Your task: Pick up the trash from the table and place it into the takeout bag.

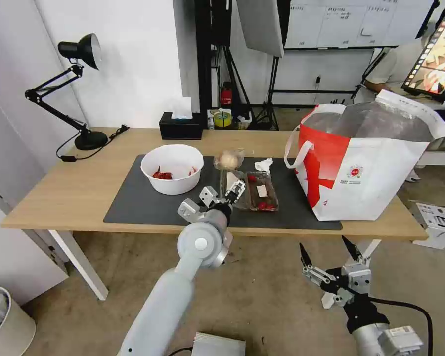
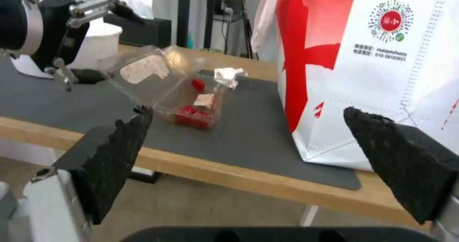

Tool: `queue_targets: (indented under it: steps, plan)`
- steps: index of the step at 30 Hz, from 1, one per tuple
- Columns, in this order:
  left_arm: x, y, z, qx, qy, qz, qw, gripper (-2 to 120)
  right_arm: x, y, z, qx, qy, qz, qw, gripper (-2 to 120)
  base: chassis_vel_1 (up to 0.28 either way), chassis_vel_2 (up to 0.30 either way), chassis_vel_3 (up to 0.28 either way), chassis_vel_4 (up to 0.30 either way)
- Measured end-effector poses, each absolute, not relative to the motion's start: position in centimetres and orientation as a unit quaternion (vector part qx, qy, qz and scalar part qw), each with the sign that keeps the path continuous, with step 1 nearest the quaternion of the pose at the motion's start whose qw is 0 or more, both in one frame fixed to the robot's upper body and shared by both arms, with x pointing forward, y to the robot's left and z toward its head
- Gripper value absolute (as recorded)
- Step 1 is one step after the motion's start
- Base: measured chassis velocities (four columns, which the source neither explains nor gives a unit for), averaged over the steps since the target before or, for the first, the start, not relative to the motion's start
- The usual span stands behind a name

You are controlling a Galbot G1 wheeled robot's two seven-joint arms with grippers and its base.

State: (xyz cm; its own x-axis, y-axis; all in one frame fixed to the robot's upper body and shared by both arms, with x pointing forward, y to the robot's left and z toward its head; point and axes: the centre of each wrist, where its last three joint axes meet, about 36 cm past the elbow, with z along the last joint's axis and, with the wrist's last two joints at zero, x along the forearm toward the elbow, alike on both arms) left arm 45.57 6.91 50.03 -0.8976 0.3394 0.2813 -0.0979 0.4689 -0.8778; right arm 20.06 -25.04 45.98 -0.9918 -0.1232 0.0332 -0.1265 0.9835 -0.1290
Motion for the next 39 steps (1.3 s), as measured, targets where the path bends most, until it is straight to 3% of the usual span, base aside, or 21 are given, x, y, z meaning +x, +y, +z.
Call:
queue_targets:
  steps: [21,31,39]
  plan:
    - [46.4,1.2,51.9,-0.138,-0.827,0.496,0.224,100,19.0,-25.1,46.9,0.052,-0.997,0.063,0.005,100,0.0,0.0,0.0,0.0]
    - [47.7,0.9,52.6,-0.16,-0.852,0.444,0.226,100,18.7,-25.0,47.3,0.049,-0.997,0.06,0.002,100,0.0,0.0,0.0,0.0]
    - [48.1,2.6,51.1,-0.188,-0.891,0.352,0.219,97,18.7,-24.9,47.4,0.05,-0.997,0.06,-0.001,100,0.0,0.0,0.0,0.0]
